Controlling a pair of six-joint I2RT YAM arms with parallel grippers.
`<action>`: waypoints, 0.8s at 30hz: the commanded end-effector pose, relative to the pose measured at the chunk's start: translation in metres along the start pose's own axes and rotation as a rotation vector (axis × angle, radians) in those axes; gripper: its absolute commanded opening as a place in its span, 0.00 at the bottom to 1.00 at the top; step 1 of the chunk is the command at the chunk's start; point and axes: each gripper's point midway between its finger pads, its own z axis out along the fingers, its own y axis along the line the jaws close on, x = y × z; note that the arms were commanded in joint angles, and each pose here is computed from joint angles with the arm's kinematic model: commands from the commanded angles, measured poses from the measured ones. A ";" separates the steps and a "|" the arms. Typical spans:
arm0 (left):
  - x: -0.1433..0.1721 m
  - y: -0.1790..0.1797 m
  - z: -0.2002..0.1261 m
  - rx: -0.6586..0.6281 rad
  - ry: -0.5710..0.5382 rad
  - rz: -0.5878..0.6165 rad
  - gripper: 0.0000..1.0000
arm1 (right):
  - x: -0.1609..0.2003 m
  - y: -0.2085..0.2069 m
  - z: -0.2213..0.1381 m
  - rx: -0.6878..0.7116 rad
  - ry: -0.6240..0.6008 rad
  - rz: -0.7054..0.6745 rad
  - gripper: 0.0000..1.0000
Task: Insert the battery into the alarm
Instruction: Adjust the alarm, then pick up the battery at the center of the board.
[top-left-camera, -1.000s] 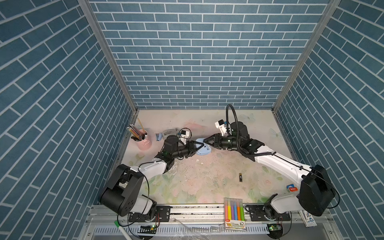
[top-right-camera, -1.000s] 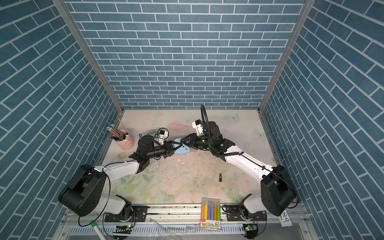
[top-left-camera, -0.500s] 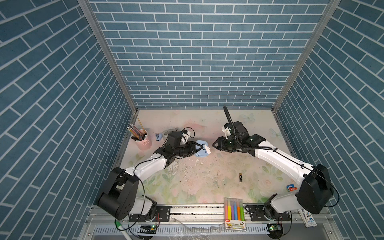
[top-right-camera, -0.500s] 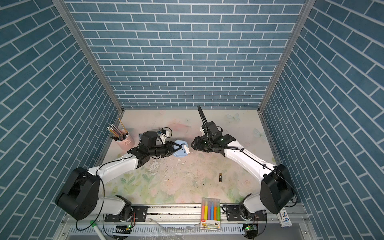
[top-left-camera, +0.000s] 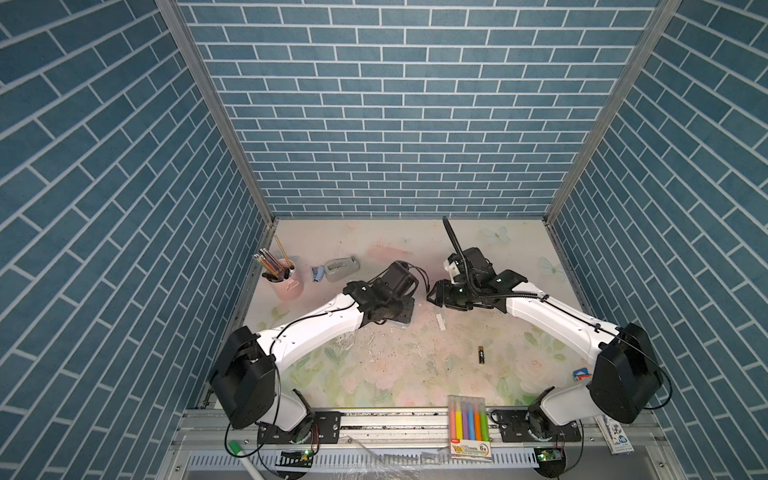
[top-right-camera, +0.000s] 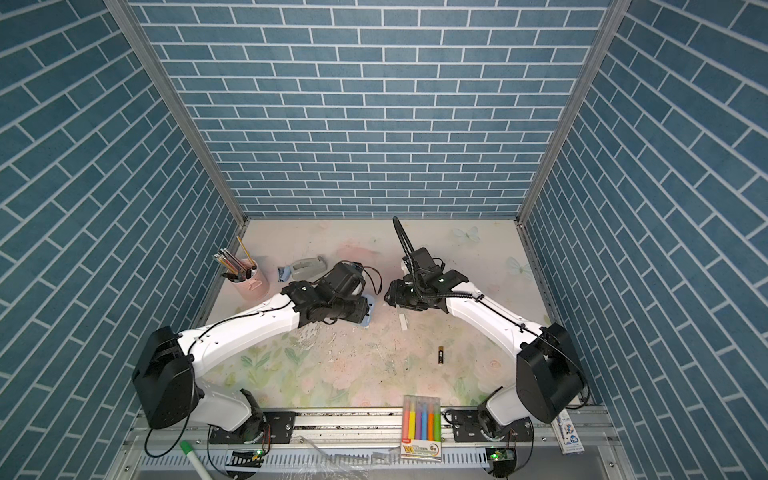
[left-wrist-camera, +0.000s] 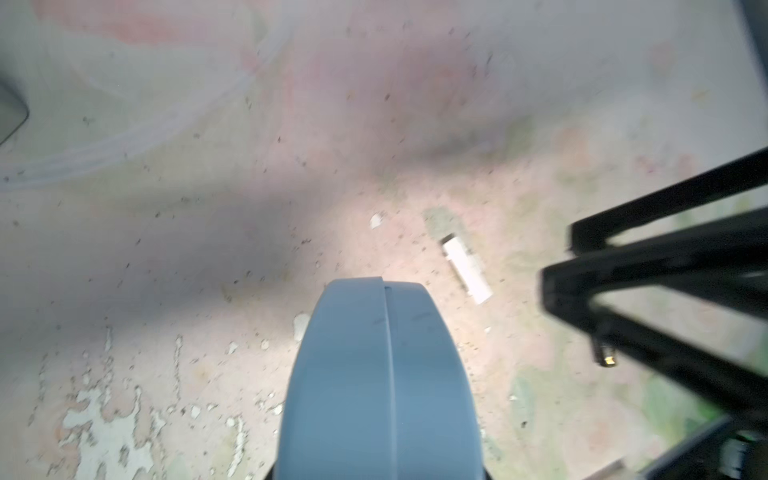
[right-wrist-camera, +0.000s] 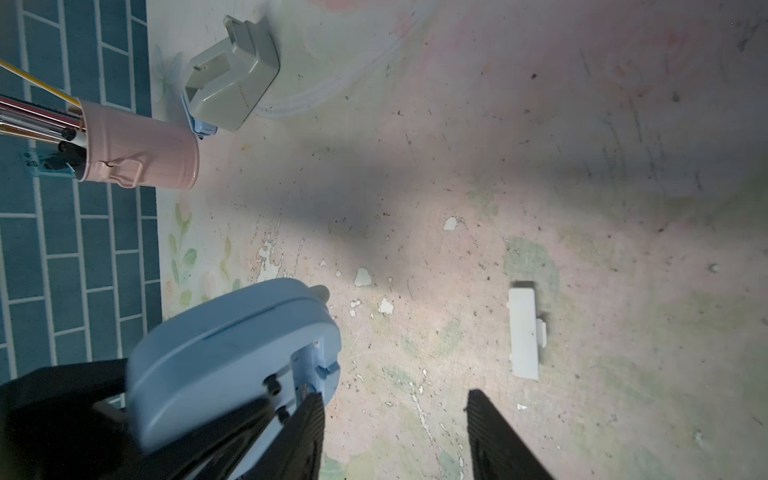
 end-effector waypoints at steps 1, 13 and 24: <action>-0.007 0.019 -0.019 -0.080 -0.054 0.010 0.00 | 0.006 -0.013 -0.007 0.046 -0.003 0.000 0.57; -0.032 -0.010 -0.025 0.631 -0.154 -0.420 0.00 | 0.005 0.018 -0.022 -0.228 0.002 0.010 0.54; -0.030 -0.023 0.002 0.859 -0.146 -0.549 0.00 | 0.020 -0.005 -0.030 -0.147 0.032 0.037 0.55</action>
